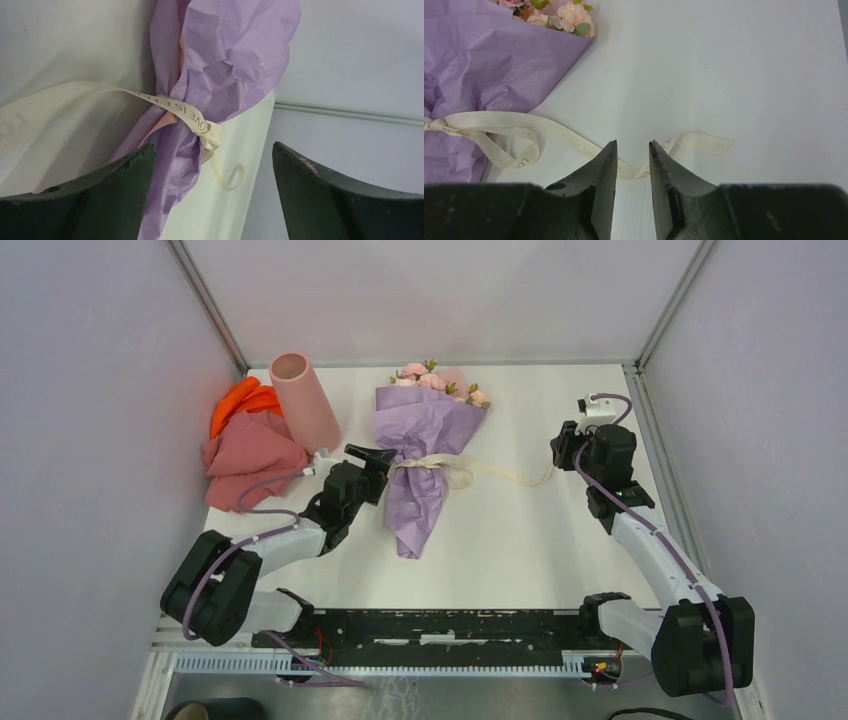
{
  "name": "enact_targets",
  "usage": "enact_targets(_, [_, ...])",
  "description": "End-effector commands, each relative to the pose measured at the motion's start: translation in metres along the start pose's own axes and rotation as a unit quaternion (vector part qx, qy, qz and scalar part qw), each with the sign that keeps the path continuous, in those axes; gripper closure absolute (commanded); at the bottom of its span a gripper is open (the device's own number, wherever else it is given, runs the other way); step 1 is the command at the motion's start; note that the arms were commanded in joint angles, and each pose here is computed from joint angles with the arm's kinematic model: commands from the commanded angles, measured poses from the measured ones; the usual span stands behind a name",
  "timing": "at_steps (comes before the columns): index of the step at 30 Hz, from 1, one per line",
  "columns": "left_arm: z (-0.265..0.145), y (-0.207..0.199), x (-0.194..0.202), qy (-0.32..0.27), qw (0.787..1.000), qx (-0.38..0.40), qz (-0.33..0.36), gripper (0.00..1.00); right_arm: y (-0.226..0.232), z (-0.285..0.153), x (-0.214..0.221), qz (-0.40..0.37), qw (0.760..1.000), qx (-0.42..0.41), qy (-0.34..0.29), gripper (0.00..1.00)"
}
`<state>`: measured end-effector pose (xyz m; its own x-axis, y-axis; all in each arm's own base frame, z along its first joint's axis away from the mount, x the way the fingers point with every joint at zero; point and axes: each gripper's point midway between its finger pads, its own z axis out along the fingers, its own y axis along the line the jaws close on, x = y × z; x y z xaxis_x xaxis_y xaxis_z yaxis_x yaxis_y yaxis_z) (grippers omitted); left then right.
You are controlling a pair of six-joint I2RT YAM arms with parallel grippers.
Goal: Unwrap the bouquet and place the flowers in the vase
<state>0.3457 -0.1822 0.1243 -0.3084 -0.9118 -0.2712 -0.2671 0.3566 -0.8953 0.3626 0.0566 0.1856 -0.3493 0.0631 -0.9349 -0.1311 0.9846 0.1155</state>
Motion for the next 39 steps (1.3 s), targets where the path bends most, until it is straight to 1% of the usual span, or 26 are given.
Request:
enact_targets(1, [0.011, -0.023, -0.006, -0.015, 0.993, 0.037, -0.114, 0.10, 0.006, 0.001, -0.008, -0.003, 1.000, -0.010, -0.018, 0.64])
enact_targets(8, [0.022, 0.003, -0.015, -0.040, 0.986, 0.021, -0.160, 0.13, 0.005, 0.000, -0.006, -0.008, 1.000, -0.007, -0.014, 0.64])
enact_targets(10, [0.021, 0.009, -0.020, -0.048, 0.985, 0.011, -0.163, 0.13, 0.005, 0.001, -0.005, -0.008, 1.000, -0.007, -0.012, 0.64])
enact_targets(13, [0.021, 0.025, -0.023, -0.059, 0.985, -0.025, -0.163, 0.14, 0.005, 0.002, -0.003, -0.007, 1.000, -0.007, -0.009, 0.64])
enact_targets(16, [0.024, 0.034, -0.026, -0.062, 0.983, -0.038, -0.167, 0.15, 0.006, 0.003, -0.001, -0.008, 1.000, -0.008, -0.006, 0.64])
enact_targets(25, [0.040, 0.052, -0.013, -0.027, 0.981, -0.061, -0.183, 0.16, 0.006, 0.003, 0.003, -0.009, 1.000, -0.006, -0.002, 0.64])
enact_targets(29, [0.046, 0.061, -0.013, -0.031, 0.979, -0.067, -0.190, 0.17, 0.006, 0.003, 0.004, -0.010, 1.000, -0.006, -0.001, 0.64])
enact_targets(32, [0.052, 0.062, -0.017, -0.035, 0.978, -0.067, -0.193, 0.17, 0.004, 0.002, 0.004, -0.011, 1.000, -0.001, -0.001, 0.64])
enact_targets(39, [0.067, 0.055, -0.014, -0.016, 0.976, -0.057, -0.209, 0.19, 0.003, 0.003, 0.006, -0.012, 1.000, 0.003, 0.002, 0.64])
